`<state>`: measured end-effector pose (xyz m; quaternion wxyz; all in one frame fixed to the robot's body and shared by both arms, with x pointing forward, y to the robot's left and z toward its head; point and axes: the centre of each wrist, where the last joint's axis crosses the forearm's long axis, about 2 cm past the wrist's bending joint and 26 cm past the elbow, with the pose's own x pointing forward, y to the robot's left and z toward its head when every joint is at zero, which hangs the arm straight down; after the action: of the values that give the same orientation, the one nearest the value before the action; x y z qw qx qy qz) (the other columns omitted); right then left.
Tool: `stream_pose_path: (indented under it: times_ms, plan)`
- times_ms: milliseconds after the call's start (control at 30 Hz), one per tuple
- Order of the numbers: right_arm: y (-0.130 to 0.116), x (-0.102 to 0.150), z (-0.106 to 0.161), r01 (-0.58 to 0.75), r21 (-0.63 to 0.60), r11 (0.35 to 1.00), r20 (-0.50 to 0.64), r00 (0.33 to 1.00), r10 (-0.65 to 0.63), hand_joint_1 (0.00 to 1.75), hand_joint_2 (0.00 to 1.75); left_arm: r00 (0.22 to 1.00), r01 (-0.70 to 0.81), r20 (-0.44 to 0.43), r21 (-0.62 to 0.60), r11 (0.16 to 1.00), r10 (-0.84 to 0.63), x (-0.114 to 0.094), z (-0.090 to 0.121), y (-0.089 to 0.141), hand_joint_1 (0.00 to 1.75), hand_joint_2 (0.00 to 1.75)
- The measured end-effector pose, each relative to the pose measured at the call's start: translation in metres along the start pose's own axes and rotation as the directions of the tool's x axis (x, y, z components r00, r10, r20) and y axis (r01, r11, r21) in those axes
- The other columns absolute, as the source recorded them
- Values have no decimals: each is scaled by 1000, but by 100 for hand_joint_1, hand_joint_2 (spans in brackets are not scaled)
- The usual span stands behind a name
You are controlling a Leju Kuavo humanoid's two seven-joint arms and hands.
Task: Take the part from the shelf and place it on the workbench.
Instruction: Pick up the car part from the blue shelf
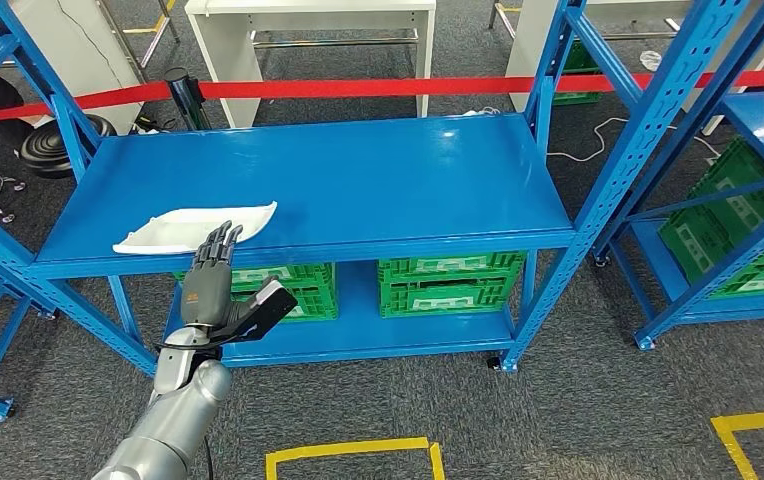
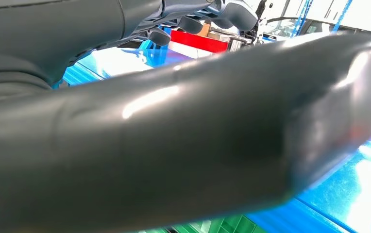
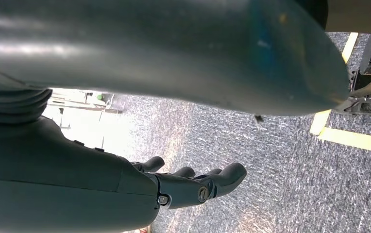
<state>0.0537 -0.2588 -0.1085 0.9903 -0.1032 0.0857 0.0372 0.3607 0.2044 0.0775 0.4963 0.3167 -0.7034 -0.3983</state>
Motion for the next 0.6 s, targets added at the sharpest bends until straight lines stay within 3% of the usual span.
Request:
stream_pose_path:
  times_ms: [600]
  plan:
    - [0, 0, 0, 0, 0, 1000, 0, 1000, 0, 0, 0, 1000, 0, 0, 0, 1000, 0, 0, 0, 0, 0, 0]
